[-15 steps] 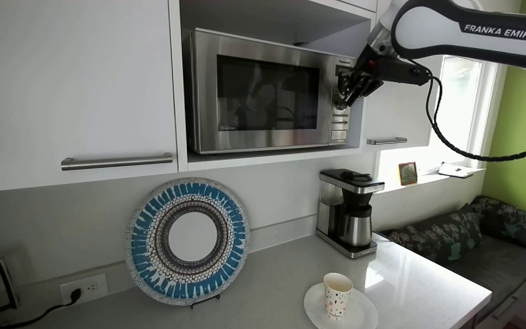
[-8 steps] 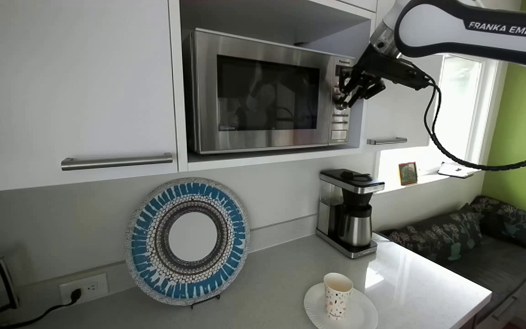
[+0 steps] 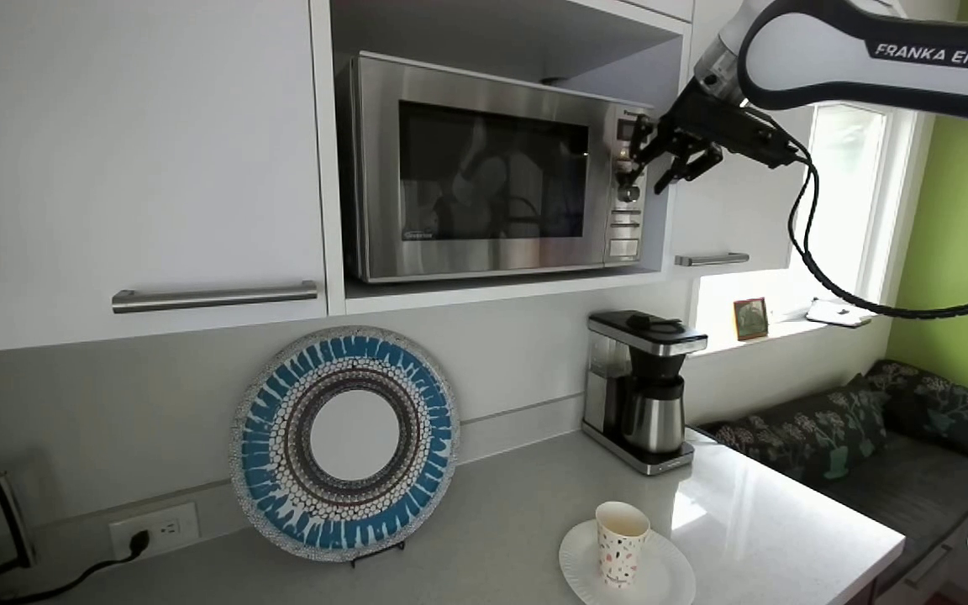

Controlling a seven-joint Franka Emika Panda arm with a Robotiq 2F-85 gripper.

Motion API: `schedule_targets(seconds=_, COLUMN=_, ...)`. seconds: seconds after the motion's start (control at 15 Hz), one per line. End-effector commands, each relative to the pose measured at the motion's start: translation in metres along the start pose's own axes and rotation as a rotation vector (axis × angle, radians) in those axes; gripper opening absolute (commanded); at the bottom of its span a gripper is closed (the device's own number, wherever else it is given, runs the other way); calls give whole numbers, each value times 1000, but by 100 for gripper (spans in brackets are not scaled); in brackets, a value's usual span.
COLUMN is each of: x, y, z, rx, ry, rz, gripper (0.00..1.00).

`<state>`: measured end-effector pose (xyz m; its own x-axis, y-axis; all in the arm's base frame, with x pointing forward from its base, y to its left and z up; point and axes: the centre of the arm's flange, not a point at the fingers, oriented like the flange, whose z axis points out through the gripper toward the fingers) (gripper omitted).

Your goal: Close the microwave door fully, turn the round knob on the microwave to the right

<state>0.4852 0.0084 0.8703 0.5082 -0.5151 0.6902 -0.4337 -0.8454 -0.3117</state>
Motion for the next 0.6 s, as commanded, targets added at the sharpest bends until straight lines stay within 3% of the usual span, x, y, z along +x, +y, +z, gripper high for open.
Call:
schedule_targets(seconds=0.0, x=9, y=9, z=6, rx=-8, ry=51, rz=-73, gripper=82)
schedule_targets(seconds=0.13, x=7, y=11, z=-1, rx=-24, ry=53, rz=-132, gripper=98)
schedule_targets(seconds=0.53, x=-4, y=12, z=-36, rx=-34, ry=89, rz=-304, gripper=100)
